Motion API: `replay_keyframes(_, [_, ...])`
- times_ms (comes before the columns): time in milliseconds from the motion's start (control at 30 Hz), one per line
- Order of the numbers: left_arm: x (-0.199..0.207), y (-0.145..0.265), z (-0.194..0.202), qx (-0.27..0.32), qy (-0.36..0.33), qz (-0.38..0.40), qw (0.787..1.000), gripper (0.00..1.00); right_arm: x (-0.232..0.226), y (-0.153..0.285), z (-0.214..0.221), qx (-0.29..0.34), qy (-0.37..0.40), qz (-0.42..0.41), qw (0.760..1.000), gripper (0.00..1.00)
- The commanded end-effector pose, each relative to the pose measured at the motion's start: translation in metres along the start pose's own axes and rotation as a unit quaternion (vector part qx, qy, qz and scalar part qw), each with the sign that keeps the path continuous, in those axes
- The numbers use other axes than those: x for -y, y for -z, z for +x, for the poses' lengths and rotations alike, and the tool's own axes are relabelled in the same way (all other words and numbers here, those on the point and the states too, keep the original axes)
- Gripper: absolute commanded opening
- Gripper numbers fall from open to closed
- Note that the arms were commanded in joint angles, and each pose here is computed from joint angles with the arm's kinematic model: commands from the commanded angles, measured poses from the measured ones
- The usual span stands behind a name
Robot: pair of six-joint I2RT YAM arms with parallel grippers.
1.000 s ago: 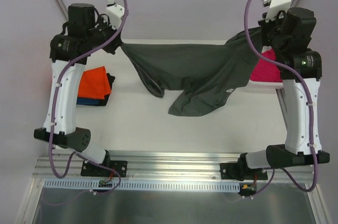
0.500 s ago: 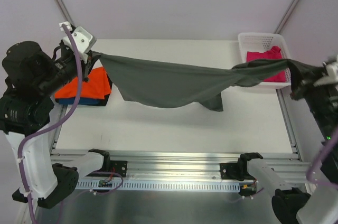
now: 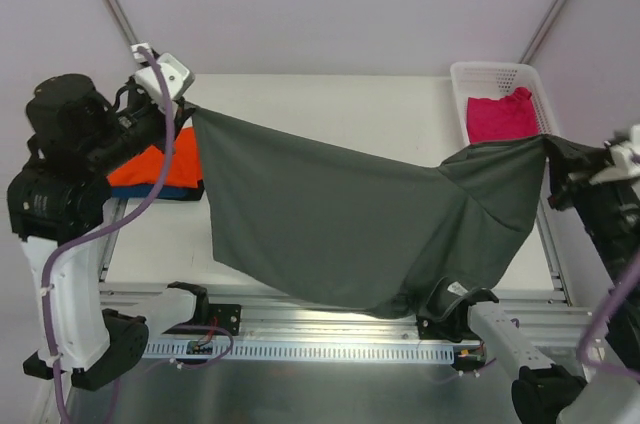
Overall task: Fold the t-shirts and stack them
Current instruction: Flatten the tshirt out
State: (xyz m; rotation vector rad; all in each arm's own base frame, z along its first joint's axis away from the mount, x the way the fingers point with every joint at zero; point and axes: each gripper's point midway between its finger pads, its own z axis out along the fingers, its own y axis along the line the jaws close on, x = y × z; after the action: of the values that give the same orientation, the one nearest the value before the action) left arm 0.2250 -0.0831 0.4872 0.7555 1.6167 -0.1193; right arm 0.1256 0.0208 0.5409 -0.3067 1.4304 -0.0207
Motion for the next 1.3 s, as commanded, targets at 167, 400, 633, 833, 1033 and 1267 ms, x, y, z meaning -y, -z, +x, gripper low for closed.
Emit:
replay_keyframes(167, [0.005, -0.122, 0.122, -0.152, 0.002, 0.089, 0.984, 0.0, -0.016, -0.162, 0.102, -0.136, 0.017, -0.073, 0.988, 0.01])
replay_keyframes(400, [0.008, -0.229, 0.197, -0.234, 0.048, 0.173, 0.956, 0.0, -0.03, -0.289, 0.192, -0.243, -0.011, -0.119, 0.963, 0.01])
replay_keyframes(633, [-0.019, -0.332, 0.256, -0.264, 0.062, 0.172, 0.947, 0.0, -0.043, -0.394, 0.285, -0.312, -0.003, -0.137, 0.94, 0.01])
replay_keyframes(833, [-0.045, -0.379, 0.289, -0.271, 0.03, 0.139, 0.952, 0.0, -0.049, -0.438, 0.37, -0.338, 0.012, -0.127, 0.933, 0.01])
replay_keyframes(1033, [-0.063, -0.384, 0.324, -0.297, 0.03, 0.103, 0.949, 0.0, -0.045, -0.45, 0.429, -0.371, -0.009, -0.09, 0.924, 0.01])
replay_keyframes(1267, [-0.073, -0.383, 0.33, -0.3, 0.029, 0.086, 0.95, 0.0, -0.041, -0.446, 0.437, -0.378, -0.019, -0.083, 0.922, 0.01])
